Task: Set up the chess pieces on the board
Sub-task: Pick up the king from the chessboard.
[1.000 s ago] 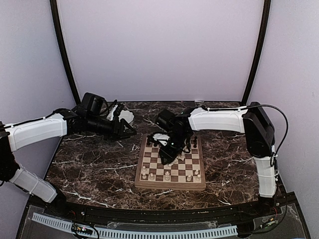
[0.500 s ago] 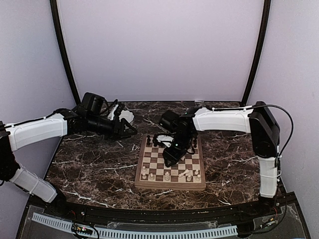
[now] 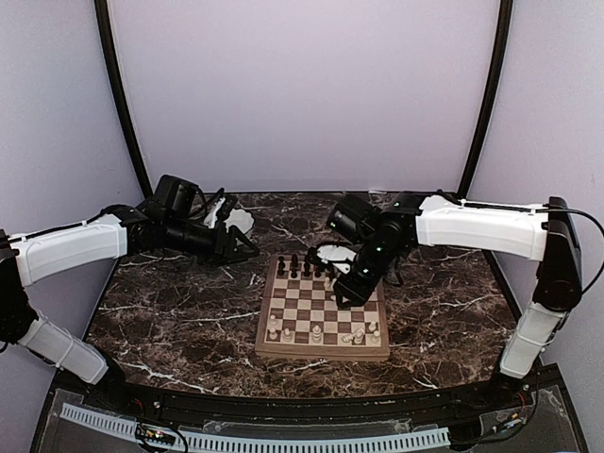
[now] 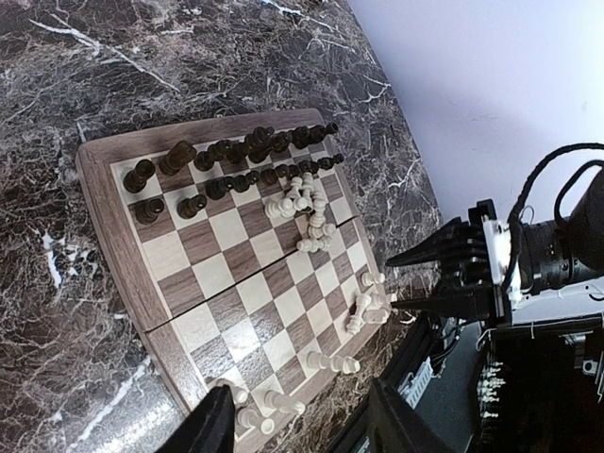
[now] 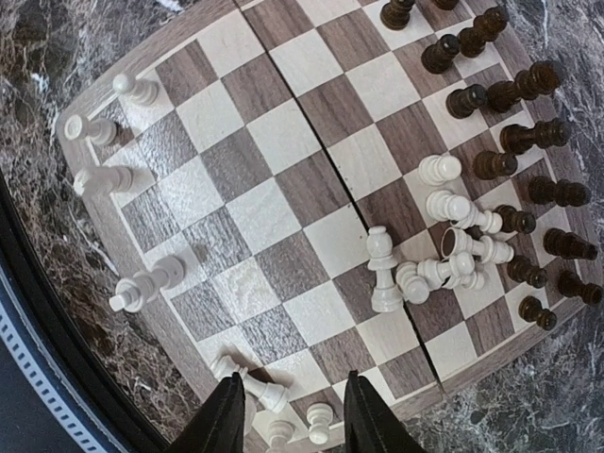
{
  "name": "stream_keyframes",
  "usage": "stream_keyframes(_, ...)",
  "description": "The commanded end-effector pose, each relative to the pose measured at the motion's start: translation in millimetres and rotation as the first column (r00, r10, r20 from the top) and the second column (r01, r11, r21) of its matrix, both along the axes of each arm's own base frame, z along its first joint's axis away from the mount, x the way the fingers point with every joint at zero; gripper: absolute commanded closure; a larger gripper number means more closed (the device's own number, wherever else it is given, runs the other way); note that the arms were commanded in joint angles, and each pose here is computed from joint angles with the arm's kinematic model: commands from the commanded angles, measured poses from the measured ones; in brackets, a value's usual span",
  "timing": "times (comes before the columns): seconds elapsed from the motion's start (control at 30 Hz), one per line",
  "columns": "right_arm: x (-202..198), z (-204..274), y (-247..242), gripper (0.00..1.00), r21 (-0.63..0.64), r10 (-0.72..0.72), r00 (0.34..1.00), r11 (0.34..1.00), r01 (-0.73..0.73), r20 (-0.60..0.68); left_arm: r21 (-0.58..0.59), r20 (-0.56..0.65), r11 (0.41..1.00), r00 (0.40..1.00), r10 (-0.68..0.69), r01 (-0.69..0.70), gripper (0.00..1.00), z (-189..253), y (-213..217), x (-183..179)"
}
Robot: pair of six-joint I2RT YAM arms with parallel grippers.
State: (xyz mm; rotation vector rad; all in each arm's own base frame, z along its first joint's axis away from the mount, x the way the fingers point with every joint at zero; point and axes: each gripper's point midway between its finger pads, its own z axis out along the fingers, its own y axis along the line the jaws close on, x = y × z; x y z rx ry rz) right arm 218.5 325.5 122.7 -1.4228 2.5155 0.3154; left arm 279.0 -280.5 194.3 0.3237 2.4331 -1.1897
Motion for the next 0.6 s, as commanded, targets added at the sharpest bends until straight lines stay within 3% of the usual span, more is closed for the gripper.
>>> stream_keyframes(0.0,-27.7,-10.0,-4.0,0.62,-0.075,0.109,0.994,0.991,-0.107,0.023,0.003,0.047,1.000,0.999,-0.023,0.022,0.50,10.1,-0.4,2.7)
stream_keyframes(0.1,-46.9,-23.0,2.0,0.62,-0.126,0.175,0.985,0.977,-0.172,0.014,0.001,0.049,1.000,0.999,-0.022,0.022,0.50,9.8,-1.7,4.7)
stream_keyframes(0.27,-44.3,-41.5,2.0,0.63,-0.260,0.188,0.980,0.952,-0.164,0.071,-0.002,0.044,1.000,0.999,-0.024,0.024,0.50,7.0,-4.6,8.2)
stream_keyframes(0.57,-39.9,-47.6,-2.7,0.65,-0.298,0.193,0.978,0.941,-0.161,0.083,-0.006,0.031,0.999,0.999,-0.037,0.037,0.50,2.6,-8.7,10.5)
